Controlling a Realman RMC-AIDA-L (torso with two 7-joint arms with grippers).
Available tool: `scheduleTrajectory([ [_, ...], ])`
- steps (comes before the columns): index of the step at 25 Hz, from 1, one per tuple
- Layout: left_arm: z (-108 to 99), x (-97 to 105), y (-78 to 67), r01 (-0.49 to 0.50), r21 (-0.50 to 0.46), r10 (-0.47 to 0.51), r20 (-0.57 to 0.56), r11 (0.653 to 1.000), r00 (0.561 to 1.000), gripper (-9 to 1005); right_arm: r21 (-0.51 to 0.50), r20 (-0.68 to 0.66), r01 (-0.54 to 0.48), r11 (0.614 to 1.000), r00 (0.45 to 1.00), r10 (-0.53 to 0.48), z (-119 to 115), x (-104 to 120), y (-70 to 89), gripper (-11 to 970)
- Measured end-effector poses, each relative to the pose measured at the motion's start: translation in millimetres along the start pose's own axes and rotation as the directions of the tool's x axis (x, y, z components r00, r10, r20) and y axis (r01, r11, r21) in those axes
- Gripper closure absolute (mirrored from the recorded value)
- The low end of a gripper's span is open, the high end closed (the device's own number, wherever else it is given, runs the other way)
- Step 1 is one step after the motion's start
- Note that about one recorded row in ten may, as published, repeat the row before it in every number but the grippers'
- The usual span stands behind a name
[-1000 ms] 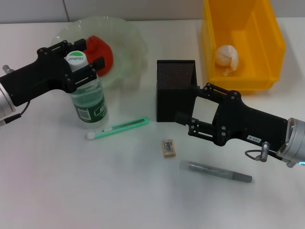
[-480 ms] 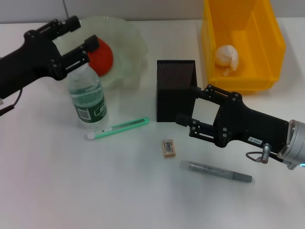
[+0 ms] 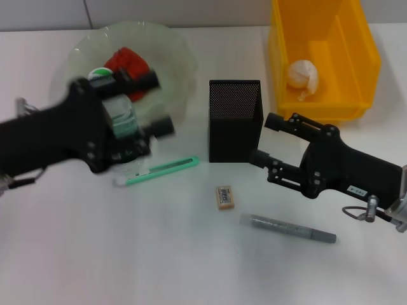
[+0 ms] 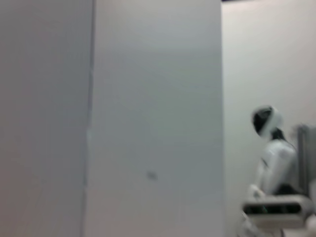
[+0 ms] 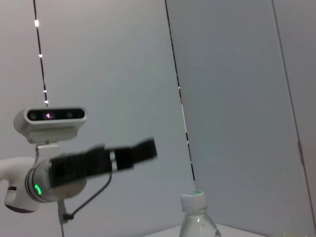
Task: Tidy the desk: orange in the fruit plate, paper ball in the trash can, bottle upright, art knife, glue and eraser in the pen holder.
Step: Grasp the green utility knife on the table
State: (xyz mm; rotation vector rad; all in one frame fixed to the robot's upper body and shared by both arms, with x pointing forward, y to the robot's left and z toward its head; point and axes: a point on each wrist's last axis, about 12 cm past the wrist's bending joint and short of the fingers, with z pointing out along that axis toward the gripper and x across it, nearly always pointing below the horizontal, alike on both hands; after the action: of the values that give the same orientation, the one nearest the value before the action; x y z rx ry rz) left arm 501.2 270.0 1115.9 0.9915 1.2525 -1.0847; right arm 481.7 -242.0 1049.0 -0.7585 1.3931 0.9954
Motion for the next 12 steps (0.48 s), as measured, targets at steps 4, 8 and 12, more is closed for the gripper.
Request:
scheduleTrajectory([
  [4, 6.0, 8.0, 0.1, 0.04, 0.027, -0.038, -0.053, 0.999, 0.998, 345, 0.006, -0.002, 0.0, 1.0, 1.0, 0.0, -2.2, 0.5, 0.2, 238],
  [8, 14.2, 24.3, 2.7, 0.067, -0.026, -0.069, -0.063, 0.997, 0.996, 345, 0.005, -0.013, 0.026, 1.0, 1.0, -0.026, -10.5, -9.0, -7.2, 238],
  [12, 19.0, 29.8, 2.0, 0.083, -0.017, -0.084, -0.074, 0.996, 0.994, 345, -0.001, -0.025, 0.004, 1.0, 1.0, -0.004, -25.5, -30.3, -18.4, 237],
])
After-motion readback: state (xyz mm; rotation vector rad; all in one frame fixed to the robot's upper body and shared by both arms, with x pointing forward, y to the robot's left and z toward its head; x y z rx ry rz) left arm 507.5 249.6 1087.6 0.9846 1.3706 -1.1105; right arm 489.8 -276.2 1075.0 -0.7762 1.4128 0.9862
